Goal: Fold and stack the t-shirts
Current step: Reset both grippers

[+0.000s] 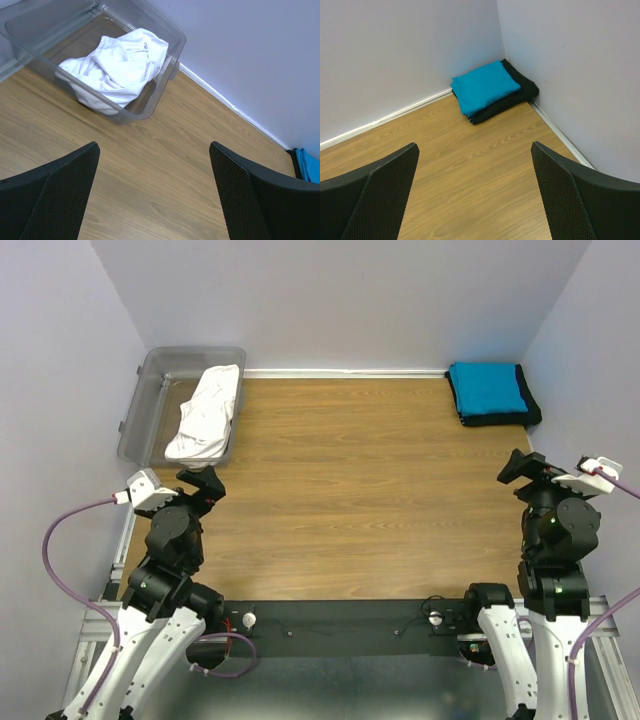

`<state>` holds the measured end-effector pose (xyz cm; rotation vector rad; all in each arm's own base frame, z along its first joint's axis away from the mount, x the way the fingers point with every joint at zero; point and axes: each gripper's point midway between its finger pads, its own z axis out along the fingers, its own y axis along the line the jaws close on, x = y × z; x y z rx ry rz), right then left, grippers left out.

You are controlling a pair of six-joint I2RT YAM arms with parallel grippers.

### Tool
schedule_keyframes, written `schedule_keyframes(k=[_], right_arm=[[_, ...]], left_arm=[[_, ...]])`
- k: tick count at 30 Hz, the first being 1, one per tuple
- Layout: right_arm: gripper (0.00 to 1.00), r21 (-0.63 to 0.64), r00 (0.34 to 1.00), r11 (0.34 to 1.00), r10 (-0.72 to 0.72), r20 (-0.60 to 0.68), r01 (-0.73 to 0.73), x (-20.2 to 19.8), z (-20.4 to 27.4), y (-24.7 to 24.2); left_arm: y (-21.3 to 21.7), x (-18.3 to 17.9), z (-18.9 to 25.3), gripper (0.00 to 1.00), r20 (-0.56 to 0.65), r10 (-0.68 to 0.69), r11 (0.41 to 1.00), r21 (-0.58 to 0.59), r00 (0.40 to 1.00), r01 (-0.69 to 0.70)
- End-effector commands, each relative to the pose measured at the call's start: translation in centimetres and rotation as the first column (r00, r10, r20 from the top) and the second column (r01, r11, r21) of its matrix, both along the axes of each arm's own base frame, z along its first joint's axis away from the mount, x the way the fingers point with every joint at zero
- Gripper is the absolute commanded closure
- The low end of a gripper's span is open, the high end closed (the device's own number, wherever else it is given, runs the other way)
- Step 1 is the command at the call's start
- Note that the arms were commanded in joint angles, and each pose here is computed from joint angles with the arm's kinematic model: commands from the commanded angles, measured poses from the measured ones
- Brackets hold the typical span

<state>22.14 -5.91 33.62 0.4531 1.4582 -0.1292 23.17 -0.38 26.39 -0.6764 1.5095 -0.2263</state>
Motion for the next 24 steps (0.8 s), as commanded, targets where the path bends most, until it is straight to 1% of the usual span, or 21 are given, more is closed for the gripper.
schedule_keyframes(k=[1,2,3,8,12,16,19,21,24], right_arm=[[0.0,-0.008,0.999,0.999,0.048,-0.018,-0.049,0.1,-0.9,0.9],[0.0,-0.011,0.998,0.999,0.05,-0.023,-0.05,0.2,-1.2,0.9],[0.0,-0.019,0.998,0.998,0.052,-0.031,-0.053,0.3,-1.4,1.0],[0.0,-0.041,0.995,0.994,0.095,-0.04,-0.097,0.8,-1.5,1.9],[0.0,-0.061,0.992,0.99,0.121,-0.045,-0.124,1.3,-1.4,2.4],[0.0,-0.08,0.99,0.987,0.134,-0.045,-0.137,1.5,-1.2,2.7],[0.0,-0.077,0.989,0.987,0.139,-0.045,-0.142,1.4,-1.4,2.8],[0.0,-0.073,0.989,0.987,0.142,-0.048,-0.145,1.4,-1.8,2.8],[0.0,-0.067,0.988,0.987,0.145,-0.049,-0.148,1.4,-2.0,2.9]], left_arm=[[0.9,-0.2,0.3,0.01,0.067,0.043,0.999,-0.02,0.997,-0.042],[0.8,-0.2,0.3,0.01,0.081,0.035,0.999,-0.019,0.996,-0.033],[0.6,-0.4,1.0,0.01,0.121,0.017,1.0,-0.022,0.992,-0.015],[0.9,-0.5,1.1,0.01,0.176,0.02,1.0,-0.003,0.984,-0.02],[1.3,-0.5,0.9,0.02,0.188,0.051,0.999,-0.019,0.981,-0.048],[1.3,-0.6,1.1,0.01,0.215,0.047,0.999,-0.03,0.976,-0.042],[0.7,-0.5,1.6,0.01,0.245,0.012,1.0,-0.028,0.969,-0.005],[0.2,-0.4,1.8,0.01,0.249,-0.018,1.0,-0.007,0.968,0.02],[0.0,-0.2,1.8,0.01,0.247,-0.026,1.0,0.001,0.969,0.027]])
